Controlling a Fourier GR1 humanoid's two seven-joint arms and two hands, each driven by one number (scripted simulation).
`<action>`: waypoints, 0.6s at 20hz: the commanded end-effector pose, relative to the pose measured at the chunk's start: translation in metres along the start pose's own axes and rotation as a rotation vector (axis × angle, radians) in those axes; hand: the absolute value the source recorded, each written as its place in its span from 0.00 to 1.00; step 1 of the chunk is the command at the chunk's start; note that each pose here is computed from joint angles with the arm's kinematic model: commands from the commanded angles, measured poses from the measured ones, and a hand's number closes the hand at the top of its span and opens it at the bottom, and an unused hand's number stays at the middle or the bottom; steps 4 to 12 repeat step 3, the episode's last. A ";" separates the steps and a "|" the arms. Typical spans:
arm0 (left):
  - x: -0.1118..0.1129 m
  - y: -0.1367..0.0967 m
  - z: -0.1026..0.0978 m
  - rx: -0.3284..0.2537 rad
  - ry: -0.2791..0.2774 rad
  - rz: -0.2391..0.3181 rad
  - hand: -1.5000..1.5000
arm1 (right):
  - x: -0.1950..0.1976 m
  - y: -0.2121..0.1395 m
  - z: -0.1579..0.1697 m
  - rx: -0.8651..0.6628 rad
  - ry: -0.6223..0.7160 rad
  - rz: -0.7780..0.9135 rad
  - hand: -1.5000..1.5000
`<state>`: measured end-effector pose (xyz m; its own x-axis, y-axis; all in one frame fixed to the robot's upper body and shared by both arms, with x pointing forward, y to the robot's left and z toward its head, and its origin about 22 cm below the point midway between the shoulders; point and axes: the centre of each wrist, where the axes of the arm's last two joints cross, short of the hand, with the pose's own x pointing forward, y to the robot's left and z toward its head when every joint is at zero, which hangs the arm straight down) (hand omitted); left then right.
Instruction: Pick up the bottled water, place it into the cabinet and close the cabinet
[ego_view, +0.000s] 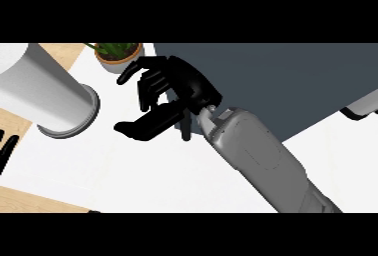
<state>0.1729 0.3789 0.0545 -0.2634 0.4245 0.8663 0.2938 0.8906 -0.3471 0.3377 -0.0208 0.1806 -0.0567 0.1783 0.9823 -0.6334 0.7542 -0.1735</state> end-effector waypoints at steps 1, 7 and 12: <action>0.001 0.003 0.005 0.009 -0.002 0.008 0.00 | 0.010 -0.044 -0.014 -0.247 -0.052 -0.151 0.00; -0.001 0.001 0.004 0.010 -0.007 0.000 0.00 | 0.017 -0.037 -0.022 -0.245 -0.046 -0.147 0.00; -0.001 0.001 0.004 0.010 -0.007 0.000 0.00 | 0.017 -0.037 -0.022 -0.245 -0.046 -0.147 0.00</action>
